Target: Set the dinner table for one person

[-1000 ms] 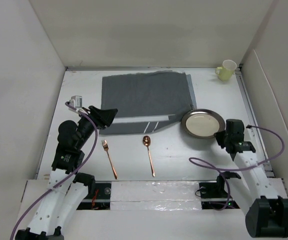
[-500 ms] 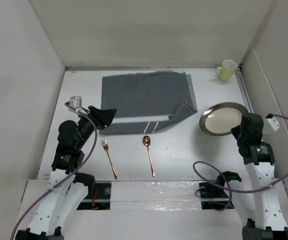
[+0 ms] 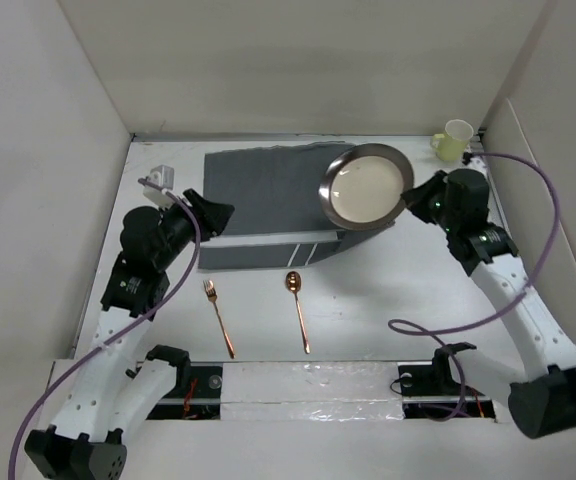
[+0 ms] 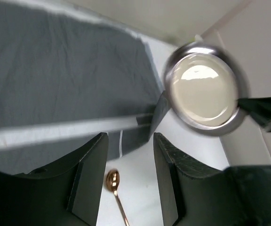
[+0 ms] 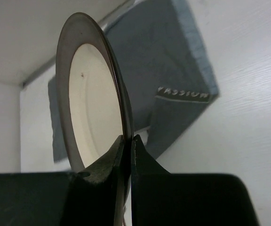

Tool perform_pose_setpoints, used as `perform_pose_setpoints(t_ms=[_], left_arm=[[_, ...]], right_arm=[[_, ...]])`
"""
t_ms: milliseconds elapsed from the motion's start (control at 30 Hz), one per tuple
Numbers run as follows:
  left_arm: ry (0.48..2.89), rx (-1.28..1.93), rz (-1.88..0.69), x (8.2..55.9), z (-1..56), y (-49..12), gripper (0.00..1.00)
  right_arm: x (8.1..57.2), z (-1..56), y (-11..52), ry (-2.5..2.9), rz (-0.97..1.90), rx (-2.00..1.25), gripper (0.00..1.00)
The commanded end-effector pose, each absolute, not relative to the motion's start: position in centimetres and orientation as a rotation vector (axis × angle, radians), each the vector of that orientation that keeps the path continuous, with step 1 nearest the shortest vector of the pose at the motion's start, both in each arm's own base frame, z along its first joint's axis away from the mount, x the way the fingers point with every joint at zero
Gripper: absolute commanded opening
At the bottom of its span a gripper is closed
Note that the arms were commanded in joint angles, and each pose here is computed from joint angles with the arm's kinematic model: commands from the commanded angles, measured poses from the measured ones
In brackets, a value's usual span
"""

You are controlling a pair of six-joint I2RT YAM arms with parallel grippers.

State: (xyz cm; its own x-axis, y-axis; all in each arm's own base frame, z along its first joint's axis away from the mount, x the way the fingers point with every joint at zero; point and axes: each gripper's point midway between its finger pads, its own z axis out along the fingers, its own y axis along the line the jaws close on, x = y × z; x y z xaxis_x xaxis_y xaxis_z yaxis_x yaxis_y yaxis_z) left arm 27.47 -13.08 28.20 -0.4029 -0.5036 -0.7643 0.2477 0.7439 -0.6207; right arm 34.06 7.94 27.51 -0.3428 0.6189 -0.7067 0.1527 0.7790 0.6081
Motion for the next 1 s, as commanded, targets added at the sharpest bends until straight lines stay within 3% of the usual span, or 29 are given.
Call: perform_pose_setpoints(t_ms=[0,433,700,967], left_arm=[[1.678,-0.085,-0.740,27.6,35.3,-12.3,0.40],[1.755,-0.142,-0.548,28.9,30.8,-9.8,0.40],[1.758,-0.122,-0.566,28.9,30.7,-10.2,0.40],[1.743,-0.113,-0.579,28.5,31.1,-10.3,0.40]], right_arm=[[37.0,37.1,12.8,1.622,0.780,0.403,0.00],[44.4,29.3,15.2,1.809,0.659,0.457,0.00],[40.3,25.1,10.6,1.827,0.556,0.567,0.00],[34.4,27.7,6.3,1.745,0.478,0.595,0.00]])
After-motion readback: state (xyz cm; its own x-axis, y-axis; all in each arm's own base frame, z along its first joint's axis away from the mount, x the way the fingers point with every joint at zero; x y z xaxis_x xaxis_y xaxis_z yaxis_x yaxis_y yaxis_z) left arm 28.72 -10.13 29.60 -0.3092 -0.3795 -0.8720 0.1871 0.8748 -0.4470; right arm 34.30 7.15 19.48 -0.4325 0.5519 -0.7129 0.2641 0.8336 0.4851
